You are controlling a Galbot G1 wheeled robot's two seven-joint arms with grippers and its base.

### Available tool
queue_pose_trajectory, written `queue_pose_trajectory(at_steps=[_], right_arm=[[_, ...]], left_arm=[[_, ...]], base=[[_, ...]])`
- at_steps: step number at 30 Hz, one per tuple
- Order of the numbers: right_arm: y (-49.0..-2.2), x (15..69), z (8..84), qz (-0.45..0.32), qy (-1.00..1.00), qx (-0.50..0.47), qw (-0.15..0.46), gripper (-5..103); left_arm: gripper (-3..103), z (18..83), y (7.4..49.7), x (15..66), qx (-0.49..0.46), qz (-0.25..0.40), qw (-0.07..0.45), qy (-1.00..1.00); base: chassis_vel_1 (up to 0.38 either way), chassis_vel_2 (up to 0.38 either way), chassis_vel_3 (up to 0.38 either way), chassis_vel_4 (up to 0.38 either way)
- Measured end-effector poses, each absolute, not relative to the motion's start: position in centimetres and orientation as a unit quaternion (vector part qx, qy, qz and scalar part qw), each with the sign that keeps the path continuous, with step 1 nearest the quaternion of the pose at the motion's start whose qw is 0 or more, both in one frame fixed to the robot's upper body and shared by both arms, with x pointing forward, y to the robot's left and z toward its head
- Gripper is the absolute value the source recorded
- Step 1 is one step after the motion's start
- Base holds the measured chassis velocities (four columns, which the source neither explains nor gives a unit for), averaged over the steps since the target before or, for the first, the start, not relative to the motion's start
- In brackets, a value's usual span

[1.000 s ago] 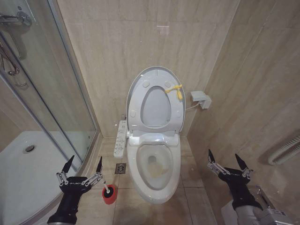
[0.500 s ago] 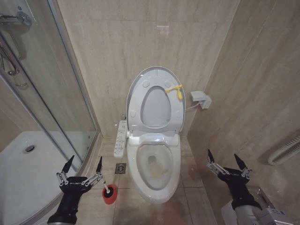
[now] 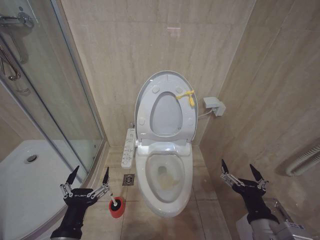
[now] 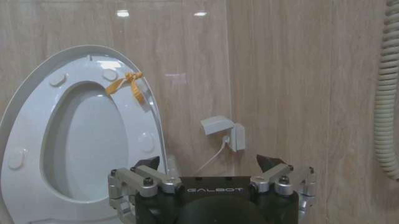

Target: Open the toilet lid, clean the toilet bowl with a toilet brush, close the toilet lid, and flush.

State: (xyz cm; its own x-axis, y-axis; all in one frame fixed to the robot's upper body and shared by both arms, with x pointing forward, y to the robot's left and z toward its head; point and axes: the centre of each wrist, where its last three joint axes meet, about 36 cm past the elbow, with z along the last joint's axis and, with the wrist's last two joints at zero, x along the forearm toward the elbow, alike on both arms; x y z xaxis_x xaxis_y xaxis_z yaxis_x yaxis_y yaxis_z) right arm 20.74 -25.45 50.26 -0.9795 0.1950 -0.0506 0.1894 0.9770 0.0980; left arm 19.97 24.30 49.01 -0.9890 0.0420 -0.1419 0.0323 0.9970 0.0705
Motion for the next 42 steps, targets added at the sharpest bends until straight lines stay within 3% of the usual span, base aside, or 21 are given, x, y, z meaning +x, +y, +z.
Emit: queue_pose_trajectory(at_steps=[42], right_arm=[[-25.45, 20.74, 50.26, 0.047, 0.994, 0.097, 0.030, 100]], left_arm=[[100, 49.01, 24.30, 19.97, 0.019, 0.034, 0.072, 0.997]], base=[[0.000, 0.000, 0.000, 0.000]])
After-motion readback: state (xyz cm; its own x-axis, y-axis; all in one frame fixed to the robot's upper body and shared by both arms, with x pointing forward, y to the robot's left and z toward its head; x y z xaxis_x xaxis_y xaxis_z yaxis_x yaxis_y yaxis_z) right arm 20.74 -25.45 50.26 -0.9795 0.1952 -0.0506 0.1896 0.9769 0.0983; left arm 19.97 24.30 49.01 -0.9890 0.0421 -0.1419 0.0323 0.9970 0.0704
